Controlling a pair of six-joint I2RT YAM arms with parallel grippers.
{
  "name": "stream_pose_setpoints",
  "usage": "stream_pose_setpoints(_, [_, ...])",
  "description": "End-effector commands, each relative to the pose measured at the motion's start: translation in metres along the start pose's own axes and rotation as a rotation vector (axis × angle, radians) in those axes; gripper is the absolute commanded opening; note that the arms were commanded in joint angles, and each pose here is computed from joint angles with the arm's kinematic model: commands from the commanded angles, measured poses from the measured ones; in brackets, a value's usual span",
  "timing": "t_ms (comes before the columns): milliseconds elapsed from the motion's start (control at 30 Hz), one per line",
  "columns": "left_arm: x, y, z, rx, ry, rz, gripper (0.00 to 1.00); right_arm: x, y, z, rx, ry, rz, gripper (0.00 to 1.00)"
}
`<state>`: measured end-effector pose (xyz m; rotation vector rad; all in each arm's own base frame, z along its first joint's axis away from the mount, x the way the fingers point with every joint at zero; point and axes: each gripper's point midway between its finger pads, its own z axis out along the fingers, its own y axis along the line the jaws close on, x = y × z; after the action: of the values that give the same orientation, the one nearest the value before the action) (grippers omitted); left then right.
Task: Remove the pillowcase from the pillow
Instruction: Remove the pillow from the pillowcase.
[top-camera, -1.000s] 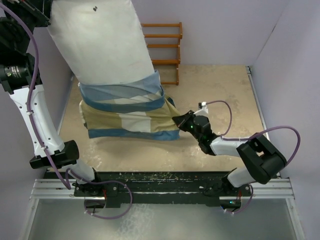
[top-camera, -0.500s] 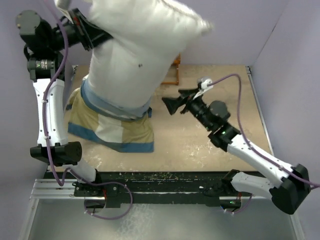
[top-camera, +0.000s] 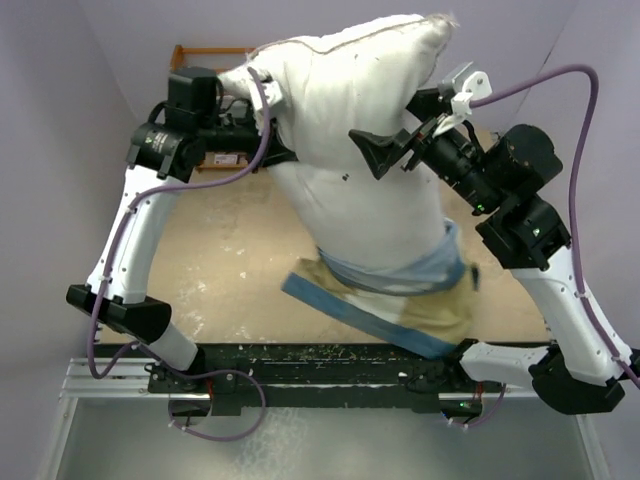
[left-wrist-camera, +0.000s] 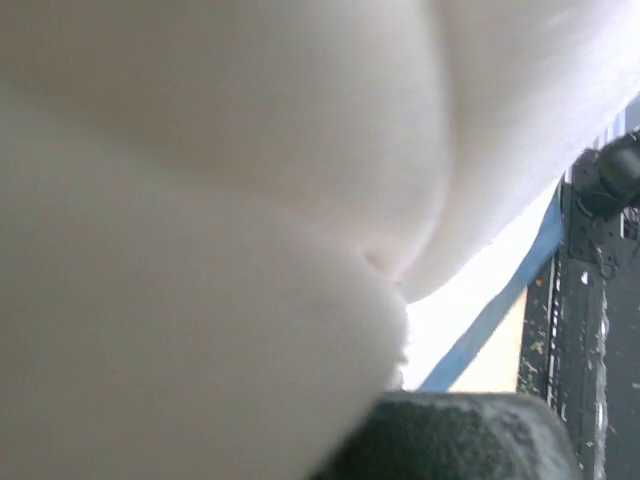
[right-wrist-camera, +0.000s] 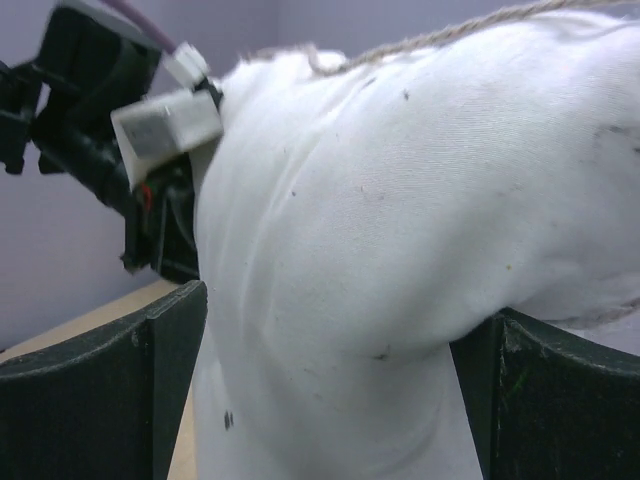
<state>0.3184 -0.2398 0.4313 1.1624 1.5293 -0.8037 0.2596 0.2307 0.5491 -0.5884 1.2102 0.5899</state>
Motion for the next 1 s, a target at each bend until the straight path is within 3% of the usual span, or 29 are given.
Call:
stream_pose_setpoints(0, [-0.001,-0.011,0.012,0.006,0.015,0.166,0.0,-0.074,0.029,-0.008,-0.167,-0.189,-0.071,1.0])
stream_pose_setpoints(67, [-0.004,-0.001,0.013,-0.048,0.007,0.166,0.0,-0.099,0.034,-0.021,-0.184,-0.277,-0.048,1.0])
stream_pose_setpoints(167, [-0.018,0.039,0.004,-0.285,-0.026,0.186,0.0,-0.123,0.033,-0.031,-0.175,-0.342,-0.022,1.0])
stream_pose_setpoints(300, [-0.066,0.097,-0.043,-0.692,-0.123,0.284,0.0,-0.109,0.014,-0.009,-0.079,-0.255,0.016,1.0])
stream_pose_setpoints(467, [-0.145,0.111,-0.098,-0.93,-0.264,0.513,0.0,-0.09,0.012,0.001,-0.063,-0.223,0.034,1.0])
stream_pose_setpoints(533, [-0.165,0.102,-0.103,-0.911,-0.293,0.592,0.0,-0.088,0.01,0.002,-0.053,-0.22,0.033,1.0])
stream_pose_setpoints(633, [-0.177,0.076,-0.091,-0.749,-0.305,0.655,0.0,-0.089,0.006,0.005,-0.038,-0.22,0.014,1.0])
stream_pose_setpoints(967, [-0.139,0.012,-0.047,-0.287,-0.223,0.67,0.0,-0.087,0.008,0.025,-0.09,-0.156,-0.066,1.0])
